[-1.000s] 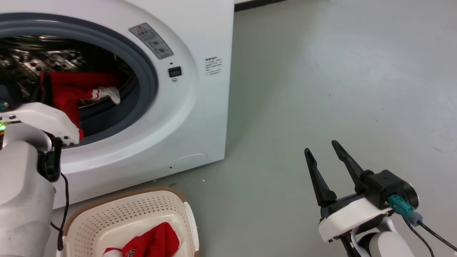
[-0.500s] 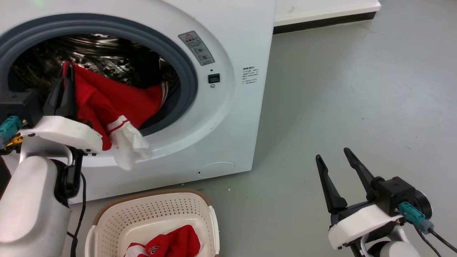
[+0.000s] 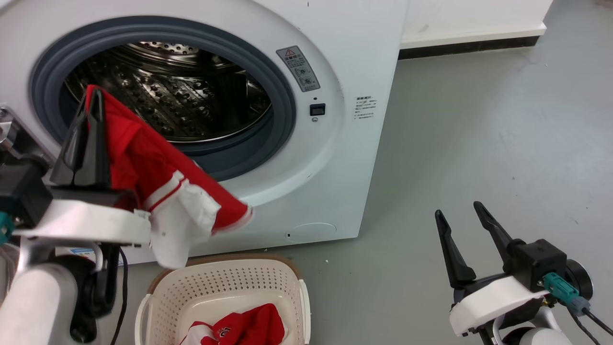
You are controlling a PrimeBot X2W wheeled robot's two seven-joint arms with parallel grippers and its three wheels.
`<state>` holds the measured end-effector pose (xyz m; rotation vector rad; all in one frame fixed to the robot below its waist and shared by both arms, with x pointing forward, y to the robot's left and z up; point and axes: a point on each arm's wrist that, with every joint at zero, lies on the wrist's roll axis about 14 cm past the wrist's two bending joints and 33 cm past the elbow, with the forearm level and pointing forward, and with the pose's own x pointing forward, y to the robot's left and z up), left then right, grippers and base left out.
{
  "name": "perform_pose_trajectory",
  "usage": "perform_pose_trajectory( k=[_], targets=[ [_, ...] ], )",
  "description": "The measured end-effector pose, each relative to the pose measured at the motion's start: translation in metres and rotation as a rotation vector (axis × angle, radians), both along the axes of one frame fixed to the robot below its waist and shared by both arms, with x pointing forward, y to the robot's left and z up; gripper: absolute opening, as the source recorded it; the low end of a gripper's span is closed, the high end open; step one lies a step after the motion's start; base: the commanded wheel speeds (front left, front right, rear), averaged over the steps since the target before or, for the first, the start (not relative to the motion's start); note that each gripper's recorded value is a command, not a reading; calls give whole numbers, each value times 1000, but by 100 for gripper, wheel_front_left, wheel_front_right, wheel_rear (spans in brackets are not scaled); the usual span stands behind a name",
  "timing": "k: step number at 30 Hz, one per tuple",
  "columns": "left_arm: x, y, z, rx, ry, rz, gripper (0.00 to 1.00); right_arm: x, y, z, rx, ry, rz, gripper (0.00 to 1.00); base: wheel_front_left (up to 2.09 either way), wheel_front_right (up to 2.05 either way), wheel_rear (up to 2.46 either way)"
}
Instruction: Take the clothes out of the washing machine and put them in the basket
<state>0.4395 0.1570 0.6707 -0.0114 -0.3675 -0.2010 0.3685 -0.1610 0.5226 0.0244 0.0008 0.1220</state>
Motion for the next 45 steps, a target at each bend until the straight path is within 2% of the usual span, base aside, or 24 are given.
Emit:
perform_pose_trajectory(
  k=[5,9,16,21,28,37,45],
  targets=[
    [-21,4,-1,-20,17,17,0,1,5,0,-3,5,14,100,0,0,0],
    [-30,12,-28,-47,108,50,0,2,10,-3,-2,14,31,100,0,0,0],
    [-46,18,-114,-127,380,90,0,5,16,-7,-3,30,49,100,0,0,0],
    [-61,8,-190,-186,608,85,0,10,20,-12,-10,45,62,100,0,0,0],
    [-66,-4,-262,-251,781,89,0,23,22,-21,-12,66,70,100,0,0,0],
    [-38,-33,-319,-215,880,15,0,42,20,-34,-18,89,65,100,0,0,0],
    [-35,-40,-396,-131,1074,12,0,58,11,-62,-15,139,44,100,0,0,0]
  ],
)
